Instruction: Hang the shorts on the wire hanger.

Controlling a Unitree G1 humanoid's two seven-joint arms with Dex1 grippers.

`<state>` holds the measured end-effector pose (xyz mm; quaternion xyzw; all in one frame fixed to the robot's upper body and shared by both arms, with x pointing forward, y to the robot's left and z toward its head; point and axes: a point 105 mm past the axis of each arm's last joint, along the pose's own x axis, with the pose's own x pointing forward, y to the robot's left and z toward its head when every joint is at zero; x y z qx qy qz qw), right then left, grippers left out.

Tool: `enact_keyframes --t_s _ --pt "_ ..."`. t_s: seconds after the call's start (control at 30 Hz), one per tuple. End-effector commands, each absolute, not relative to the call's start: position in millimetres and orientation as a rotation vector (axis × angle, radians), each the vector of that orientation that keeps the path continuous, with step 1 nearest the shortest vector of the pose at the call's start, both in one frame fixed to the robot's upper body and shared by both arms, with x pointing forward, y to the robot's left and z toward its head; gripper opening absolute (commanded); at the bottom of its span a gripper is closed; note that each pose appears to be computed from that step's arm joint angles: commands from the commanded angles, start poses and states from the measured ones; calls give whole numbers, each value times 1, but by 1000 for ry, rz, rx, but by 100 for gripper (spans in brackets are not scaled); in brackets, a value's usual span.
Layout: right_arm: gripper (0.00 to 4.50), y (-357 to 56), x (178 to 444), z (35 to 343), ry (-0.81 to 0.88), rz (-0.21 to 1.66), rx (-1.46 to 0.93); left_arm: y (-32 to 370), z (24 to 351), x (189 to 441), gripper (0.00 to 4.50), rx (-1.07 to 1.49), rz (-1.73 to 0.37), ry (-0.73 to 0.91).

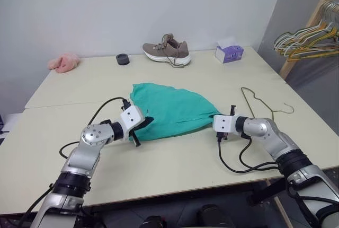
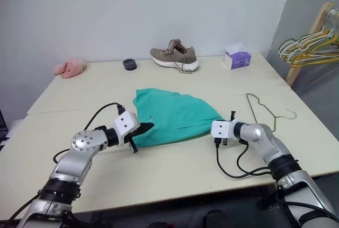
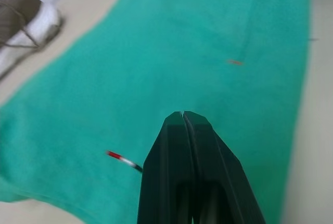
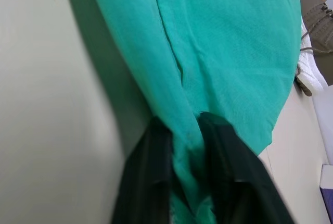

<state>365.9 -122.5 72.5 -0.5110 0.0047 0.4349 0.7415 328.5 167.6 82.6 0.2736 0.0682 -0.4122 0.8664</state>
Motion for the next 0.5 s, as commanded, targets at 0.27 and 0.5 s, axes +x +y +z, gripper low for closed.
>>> enact_keyframes --t_s 0.27,0.5 --pt "0 -113 365 100 -54 944 -1055 159 77 305 207 678 -926 125" --pt "0 -115 365 101 -33 949 -1047 173 65 317 426 779 -831 139"
